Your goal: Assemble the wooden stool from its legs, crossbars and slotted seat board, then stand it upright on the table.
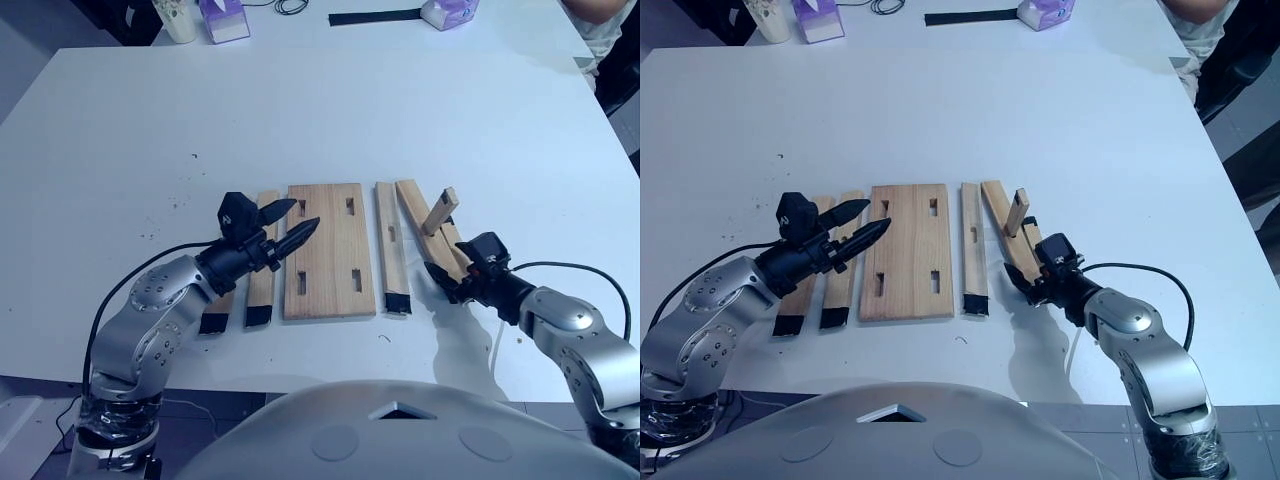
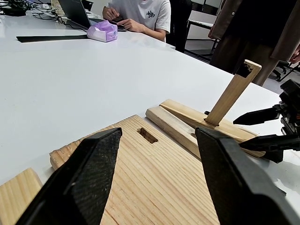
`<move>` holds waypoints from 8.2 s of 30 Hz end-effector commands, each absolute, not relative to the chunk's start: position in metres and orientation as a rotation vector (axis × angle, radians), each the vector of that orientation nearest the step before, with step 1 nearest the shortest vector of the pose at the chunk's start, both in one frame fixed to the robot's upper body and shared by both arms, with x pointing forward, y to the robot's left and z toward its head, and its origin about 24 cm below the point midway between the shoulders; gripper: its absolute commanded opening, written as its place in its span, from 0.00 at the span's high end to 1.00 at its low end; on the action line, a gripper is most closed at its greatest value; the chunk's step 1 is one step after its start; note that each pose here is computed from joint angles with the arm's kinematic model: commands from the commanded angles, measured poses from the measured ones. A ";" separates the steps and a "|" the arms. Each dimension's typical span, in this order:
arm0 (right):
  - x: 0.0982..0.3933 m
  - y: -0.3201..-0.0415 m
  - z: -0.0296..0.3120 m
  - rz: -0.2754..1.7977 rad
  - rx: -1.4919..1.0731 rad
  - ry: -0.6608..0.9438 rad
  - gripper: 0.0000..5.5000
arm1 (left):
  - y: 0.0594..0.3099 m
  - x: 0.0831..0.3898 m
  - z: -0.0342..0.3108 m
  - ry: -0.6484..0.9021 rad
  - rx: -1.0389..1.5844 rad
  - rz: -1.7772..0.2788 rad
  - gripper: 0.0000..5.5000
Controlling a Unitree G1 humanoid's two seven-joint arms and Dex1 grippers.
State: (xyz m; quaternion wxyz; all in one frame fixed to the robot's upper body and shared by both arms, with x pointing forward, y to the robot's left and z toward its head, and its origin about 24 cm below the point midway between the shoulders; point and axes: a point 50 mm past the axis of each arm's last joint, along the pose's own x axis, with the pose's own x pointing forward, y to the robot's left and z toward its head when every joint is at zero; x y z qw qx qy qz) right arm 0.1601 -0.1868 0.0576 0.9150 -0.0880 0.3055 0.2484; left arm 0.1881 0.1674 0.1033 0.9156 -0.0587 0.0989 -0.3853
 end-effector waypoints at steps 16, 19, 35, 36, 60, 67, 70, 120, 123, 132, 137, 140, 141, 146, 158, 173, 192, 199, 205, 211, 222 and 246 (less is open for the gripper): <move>0.154 -0.187 0.042 0.487 -0.154 0.660 0.41 | 0.168 0.189 0.104 0.228 -0.108 -0.805 0.47; 0.154 -0.191 0.038 0.459 -0.164 0.676 0.50 | 0.168 0.190 0.105 0.228 -0.107 -0.810 0.47; 0.170 -0.184 0.055 0.463 -0.127 0.572 0.63 | 0.169 0.192 0.107 0.214 -0.111 -0.799 0.47; 0.176 -0.183 0.063 0.468 -0.105 0.528 0.63 | 0.171 0.194 0.109 0.205 -0.115 -0.789 0.47; 0.235 -0.181 0.228 1.330 0.315 0.069 0.63 | 0.144 0.224 0.214 -0.033 -0.588 -1.286 0.28; 0.228 -0.172 0.228 1.496 0.290 0.142 0.63 | 0.135 0.217 0.220 -0.052 -0.642 -1.384 0.28; 0.225 -0.171 0.222 1.526 0.288 0.182 0.63 | 0.133 0.213 0.225 -0.081 -0.630 -1.423 0.28; 0.202 -0.248 0.143 1.112 -0.075 0.457 0.39 | 0.192 0.185 0.214 0.122 0.079 -1.326 0.62; 0.191 -0.247 0.138 1.072 -0.081 0.453 0.39 | 0.201 0.176 0.194 0.218 0.230 -1.355 0.62; 0.186 -0.243 0.130 1.050 -0.114 0.460 0.39 | 0.220 0.169 0.160 0.306 0.304 -1.368 0.62; 0.186 -0.242 0.128 1.046 -0.130 0.461 0.39 | 0.221 0.170 0.159 0.302 0.310 -1.369 0.62; 0.185 -0.241 0.127 1.045 -0.132 0.456 0.39 | 0.221 0.169 0.161 0.304 0.310 -1.383 0.62; 0.184 -0.241 0.127 1.043 -0.132 0.454 0.39 | 0.221 0.169 0.161 0.306 0.308 -1.389 0.62; 0.184 -0.241 0.127 1.026 -0.132 0.444 0.39 | 0.218 0.167 0.165 0.304 0.312 -1.415 0.62; 0.185 -0.238 0.126 1.011 -0.133 0.423 0.39 | 0.215 0.171 0.176 0.280 0.327 -1.435 0.62; 0.185 -0.236 0.124 1.013 -0.130 0.418 0.39 | 0.210 0.168 0.174 0.286 0.316 -1.440 0.62; 0.189 -0.231 0.124 1.026 -0.140 0.409 0.39 | 0.216 0.163 0.138 0.394 0.464 -1.405 0.62; 0.195 -0.230 0.125 1.041 -0.150 0.401 0.39 | 0.219 0.170 0.118 0.426 0.496 -1.337 0.62; 0.199 -0.226 0.125 1.056 -0.158 0.403 0.39 | 0.215 0.181 0.113 0.434 0.440 -1.340 0.62; 0.200 -0.225 0.124 1.065 -0.164 0.411 0.39 | 0.217 0.204 0.122 0.415 0.444 -1.376 0.62; 0.202 -0.222 0.122 1.077 -0.166 0.415 0.39 | 0.216 0.223 0.114 0.454 0.440 -1.294 0.51; 0.151 -0.245 0.117 0.824 -0.122 0.430 0.39 | 0.250 0.157 0.117 0.743 0.119 -0.580 0.24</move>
